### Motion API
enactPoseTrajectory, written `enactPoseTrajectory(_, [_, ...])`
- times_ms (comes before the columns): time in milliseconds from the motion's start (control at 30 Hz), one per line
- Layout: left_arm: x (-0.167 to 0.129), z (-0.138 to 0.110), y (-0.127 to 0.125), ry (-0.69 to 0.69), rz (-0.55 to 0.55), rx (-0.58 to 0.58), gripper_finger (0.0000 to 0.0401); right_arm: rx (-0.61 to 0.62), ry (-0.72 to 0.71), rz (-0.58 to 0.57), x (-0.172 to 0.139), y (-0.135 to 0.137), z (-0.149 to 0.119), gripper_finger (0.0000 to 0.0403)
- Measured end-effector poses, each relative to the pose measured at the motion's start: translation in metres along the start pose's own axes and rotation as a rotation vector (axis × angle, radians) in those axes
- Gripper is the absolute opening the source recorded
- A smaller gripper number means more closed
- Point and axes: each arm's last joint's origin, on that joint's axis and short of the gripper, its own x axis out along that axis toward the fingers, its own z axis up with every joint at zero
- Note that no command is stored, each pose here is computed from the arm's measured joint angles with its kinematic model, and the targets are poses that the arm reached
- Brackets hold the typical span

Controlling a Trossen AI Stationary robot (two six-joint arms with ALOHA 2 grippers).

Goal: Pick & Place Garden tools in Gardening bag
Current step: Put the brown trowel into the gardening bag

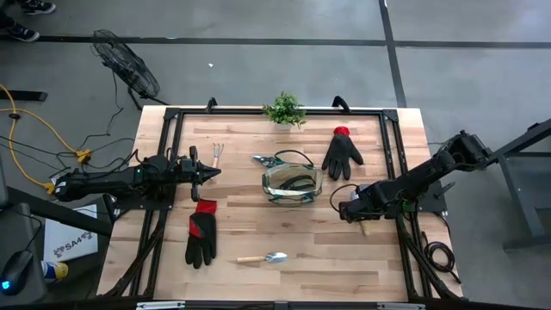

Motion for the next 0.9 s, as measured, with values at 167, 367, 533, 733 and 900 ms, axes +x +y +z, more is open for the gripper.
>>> enactPoseTrajectory(167, [0.0000, 0.0000, 0.0000, 0.000, 0.000, 0.000, 0.0010, -0.022, 0.000, 0.001, -0.0003, 0.0002, -0.0001, 0.0067])
enactPoseTrajectory(367, [0.0000, 0.0000, 0.0000, 0.000, 0.000, 0.000, 0.0010, -0.026, 0.000, 0.001, -0.0003, 0.0002, -0.0001, 0.0065])
enactPoseTrajectory(533, [0.0000, 0.0000, 0.0000, 0.000, 0.000, 0.000, 0.0010, -0.050, 0.000, 0.002, -0.0004, 0.0003, -0.0001, 0.0061])
enactPoseTrajectory(733, [0.0000, -0.0001, 0.0000, 0.000, -0.001, 0.000, 0.0010, -0.076, 0.004, 0.010, -0.0008, 0.0013, -0.0006, 0.0054])
enactPoseTrajectory(900, [0.0000, 0.0000, 0.0000, 0.000, 0.000, 0.000, 0.0010, -0.121, 0.010, 0.030, -0.0053, 0.0055, -0.0026, 0.0053])
